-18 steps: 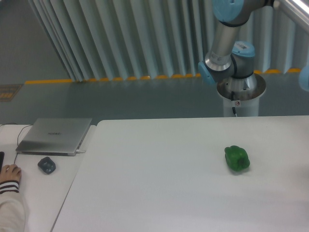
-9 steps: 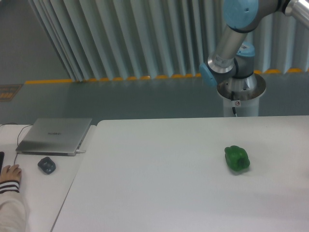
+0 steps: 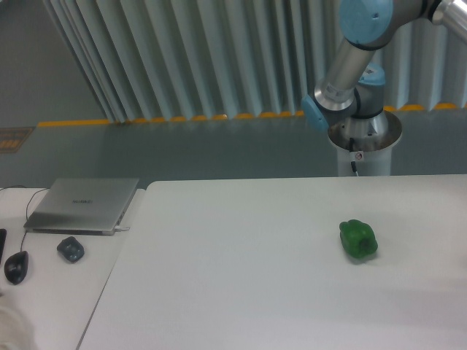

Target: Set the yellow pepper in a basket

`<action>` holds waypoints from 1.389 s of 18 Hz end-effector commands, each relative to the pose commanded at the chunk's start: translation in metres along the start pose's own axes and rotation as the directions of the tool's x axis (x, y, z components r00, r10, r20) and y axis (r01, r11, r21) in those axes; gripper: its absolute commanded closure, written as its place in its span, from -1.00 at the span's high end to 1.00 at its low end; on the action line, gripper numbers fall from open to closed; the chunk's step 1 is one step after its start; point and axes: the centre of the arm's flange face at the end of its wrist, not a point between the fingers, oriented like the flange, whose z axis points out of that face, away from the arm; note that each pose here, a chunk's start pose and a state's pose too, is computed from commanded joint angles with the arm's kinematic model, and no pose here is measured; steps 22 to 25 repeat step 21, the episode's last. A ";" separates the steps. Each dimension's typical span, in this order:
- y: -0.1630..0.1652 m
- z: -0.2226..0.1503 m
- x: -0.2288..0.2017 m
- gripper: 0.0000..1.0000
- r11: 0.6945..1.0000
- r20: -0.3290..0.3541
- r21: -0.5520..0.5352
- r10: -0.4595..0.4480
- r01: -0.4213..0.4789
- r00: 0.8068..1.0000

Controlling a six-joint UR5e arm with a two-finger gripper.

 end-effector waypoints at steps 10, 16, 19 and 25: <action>-0.066 -0.041 0.023 1.00 0.994 -0.039 -0.049 0.100 -0.102 0.994; -0.146 -0.087 0.066 1.00 0.983 -0.197 0.050 0.185 -0.178 0.963; -0.164 -0.104 0.086 1.00 0.975 -0.256 0.174 0.178 -0.136 0.950; -0.166 -0.112 0.095 1.00 0.972 -0.291 0.191 0.190 -0.138 0.938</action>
